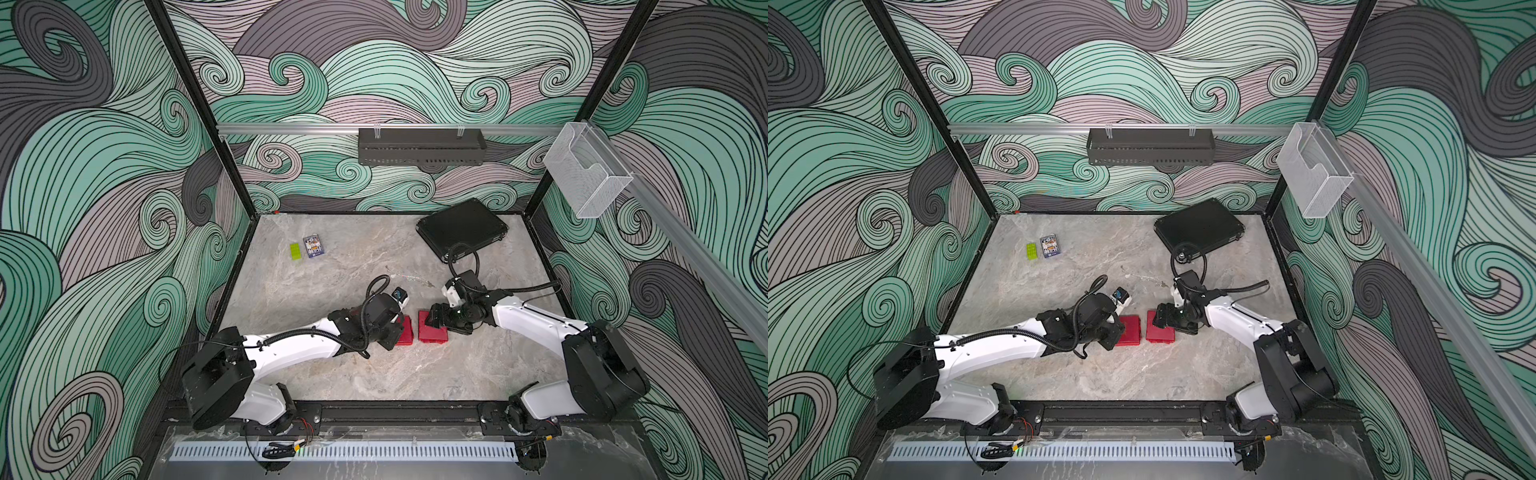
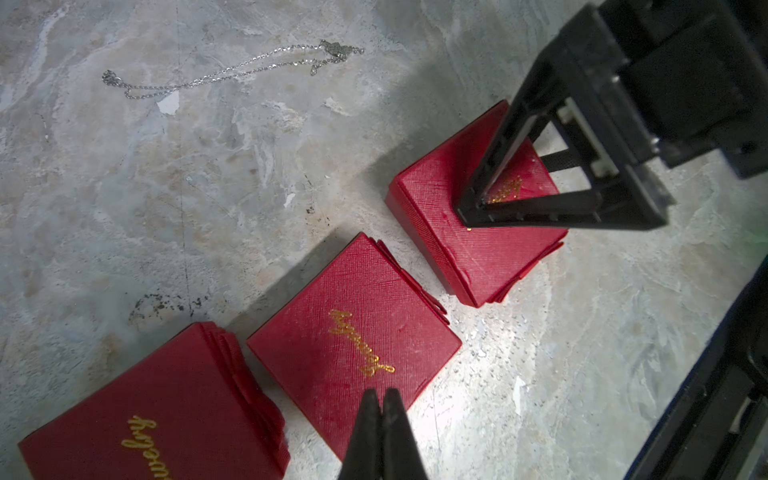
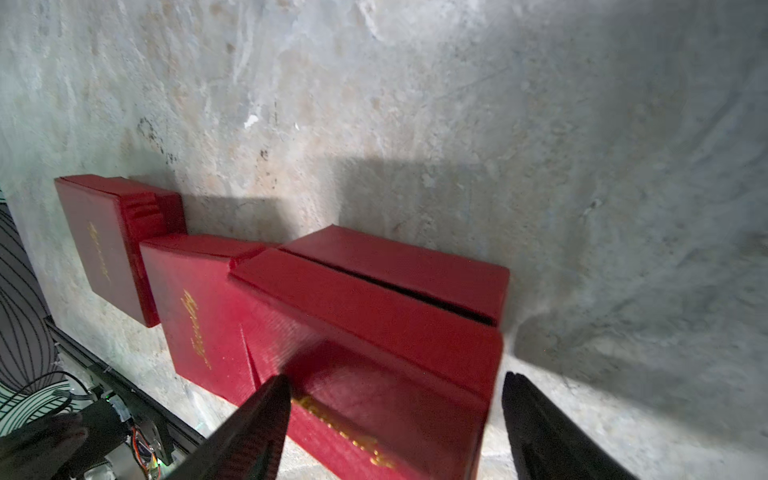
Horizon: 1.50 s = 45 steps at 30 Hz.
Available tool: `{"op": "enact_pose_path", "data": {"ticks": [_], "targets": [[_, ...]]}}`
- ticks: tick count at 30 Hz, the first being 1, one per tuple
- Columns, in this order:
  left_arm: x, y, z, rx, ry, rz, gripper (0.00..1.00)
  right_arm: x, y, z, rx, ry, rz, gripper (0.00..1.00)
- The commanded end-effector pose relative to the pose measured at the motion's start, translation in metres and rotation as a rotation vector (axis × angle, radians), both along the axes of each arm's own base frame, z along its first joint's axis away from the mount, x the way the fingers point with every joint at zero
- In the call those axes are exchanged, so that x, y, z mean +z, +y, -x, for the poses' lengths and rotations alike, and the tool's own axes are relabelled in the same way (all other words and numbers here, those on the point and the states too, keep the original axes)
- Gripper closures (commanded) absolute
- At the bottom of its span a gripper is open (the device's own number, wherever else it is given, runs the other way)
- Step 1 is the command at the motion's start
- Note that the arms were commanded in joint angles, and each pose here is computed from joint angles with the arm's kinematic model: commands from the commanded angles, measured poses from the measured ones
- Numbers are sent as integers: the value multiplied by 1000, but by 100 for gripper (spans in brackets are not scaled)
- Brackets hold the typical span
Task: Take the necklace out of the lift-off lid jewelry box
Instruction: Close the lid on the jewelry box.
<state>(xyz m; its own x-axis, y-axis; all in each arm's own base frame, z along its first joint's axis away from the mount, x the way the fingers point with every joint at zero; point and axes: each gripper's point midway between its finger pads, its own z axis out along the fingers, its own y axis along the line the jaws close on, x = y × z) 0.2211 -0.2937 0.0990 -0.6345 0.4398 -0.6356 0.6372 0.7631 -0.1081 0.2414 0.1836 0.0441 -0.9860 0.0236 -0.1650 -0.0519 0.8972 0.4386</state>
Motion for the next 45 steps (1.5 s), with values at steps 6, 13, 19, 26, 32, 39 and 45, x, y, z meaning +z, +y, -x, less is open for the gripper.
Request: {"op": "enact_pose_path", "data": {"ticks": [6,13,19,26,32,39,45], "targets": [[12,-5,-6,9,-5,24,100,15,-11,-13,0,-71,69,19],[12,-4,-6,9,-9,22,100,9,-6,-23,6,-64,75,31],[12,-5,-7,7,-12,18,100,1,-5,-28,6,-51,76,43],[10,-4,-7,11,-13,9,100,-10,-2,-30,24,-18,65,53],[10,-2,-8,15,-15,1,100,-8,-4,-28,52,-5,87,47],[13,-3,-10,24,-23,6,100,17,-24,-25,54,-57,193,17],[13,-2,-12,37,-28,1,100,43,-19,-17,82,-144,322,8]]}}
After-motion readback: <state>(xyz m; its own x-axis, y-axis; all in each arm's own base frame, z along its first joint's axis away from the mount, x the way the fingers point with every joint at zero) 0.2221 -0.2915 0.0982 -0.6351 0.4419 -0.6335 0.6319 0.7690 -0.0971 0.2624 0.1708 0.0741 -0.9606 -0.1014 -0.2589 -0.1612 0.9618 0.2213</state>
